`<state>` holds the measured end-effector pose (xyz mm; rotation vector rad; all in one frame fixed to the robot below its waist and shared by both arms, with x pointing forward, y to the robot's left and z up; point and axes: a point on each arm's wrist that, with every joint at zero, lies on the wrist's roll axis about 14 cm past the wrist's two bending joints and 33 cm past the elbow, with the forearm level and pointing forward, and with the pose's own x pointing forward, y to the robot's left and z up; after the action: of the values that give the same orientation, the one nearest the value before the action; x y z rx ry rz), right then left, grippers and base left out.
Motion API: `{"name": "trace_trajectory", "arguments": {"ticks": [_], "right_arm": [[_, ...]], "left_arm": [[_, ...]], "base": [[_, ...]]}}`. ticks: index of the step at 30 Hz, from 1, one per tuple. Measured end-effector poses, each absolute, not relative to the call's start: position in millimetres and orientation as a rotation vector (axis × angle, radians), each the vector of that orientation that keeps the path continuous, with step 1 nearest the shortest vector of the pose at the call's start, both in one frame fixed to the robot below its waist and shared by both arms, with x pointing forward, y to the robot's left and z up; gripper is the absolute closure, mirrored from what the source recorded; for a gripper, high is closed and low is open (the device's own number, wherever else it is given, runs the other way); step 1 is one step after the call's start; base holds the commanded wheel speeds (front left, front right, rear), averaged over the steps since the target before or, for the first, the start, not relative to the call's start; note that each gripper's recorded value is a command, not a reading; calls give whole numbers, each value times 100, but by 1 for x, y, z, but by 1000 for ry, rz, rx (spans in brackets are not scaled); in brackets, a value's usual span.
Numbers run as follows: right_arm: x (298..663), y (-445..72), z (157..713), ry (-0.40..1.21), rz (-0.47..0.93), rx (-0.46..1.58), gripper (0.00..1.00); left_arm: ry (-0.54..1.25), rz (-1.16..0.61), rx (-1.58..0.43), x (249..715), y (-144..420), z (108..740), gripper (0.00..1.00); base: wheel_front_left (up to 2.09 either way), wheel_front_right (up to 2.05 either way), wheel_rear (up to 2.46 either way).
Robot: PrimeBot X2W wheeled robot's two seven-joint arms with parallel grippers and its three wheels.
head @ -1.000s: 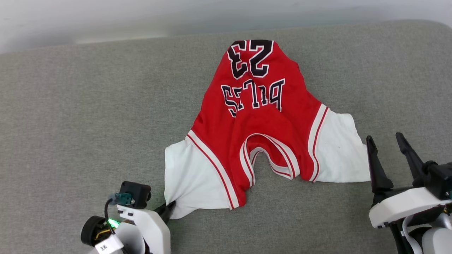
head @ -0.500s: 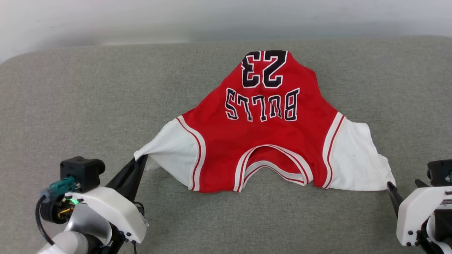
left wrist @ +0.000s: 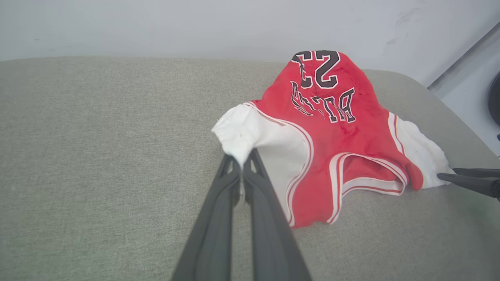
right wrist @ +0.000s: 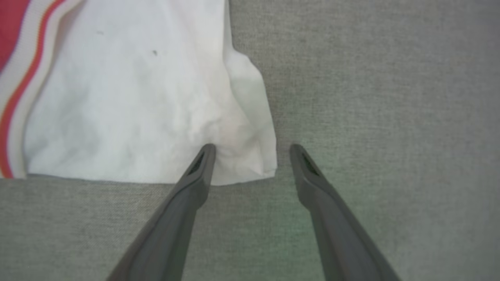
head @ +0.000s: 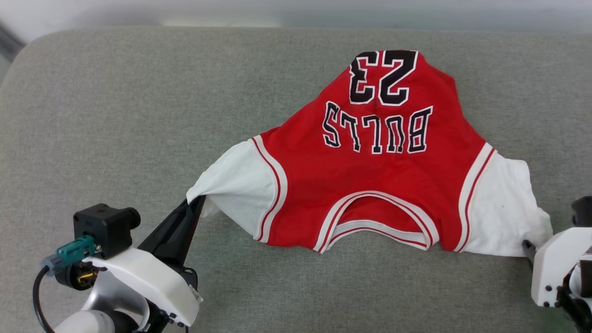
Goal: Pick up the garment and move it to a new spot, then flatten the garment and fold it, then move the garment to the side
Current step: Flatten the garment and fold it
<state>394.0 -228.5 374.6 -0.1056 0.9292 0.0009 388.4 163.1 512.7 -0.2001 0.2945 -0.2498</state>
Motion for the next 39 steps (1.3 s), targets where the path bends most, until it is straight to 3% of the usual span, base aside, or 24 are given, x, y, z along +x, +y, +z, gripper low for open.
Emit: {"name": "trace_trajectory", "arguments": {"ticks": [4, 5, 6, 7, 18, 27, 39], "right_arm": [[394, -220, 359, 972, 23, -82, 0], [394, -220, 359, 972, 23, -82, 21], [394, -217, 353, 993, 44, -99, 74], [394, -215, 352, 994, 57, -113, 100], [406, -218, 395, 789, 70, -72, 100], [432, -243, 533, 402, 52, -55, 100], [431, -235, 708, -22, 136, 65, 100]], "left_arm": [[313, -232, -199, 388, 170, 507, 100], [313, -232, -199, 388, 170, 507, 100], [317, -227, -197, 388, 172, 505, 100], [319, -227, -199, 387, 172, 504, 100], [229, -195, -207, 380, 187, 530, 100], [-19, -182, -146, 384, 207, 612, 100], [-464, -228, -100, 387, 215, 774, 100]], "base": [[0, 0, 0], [0, 0, 0], [0, 0, 0], [0, 0, 0], [0, 0, 0], [0, 0, 0], [0, 0, 0]]}}
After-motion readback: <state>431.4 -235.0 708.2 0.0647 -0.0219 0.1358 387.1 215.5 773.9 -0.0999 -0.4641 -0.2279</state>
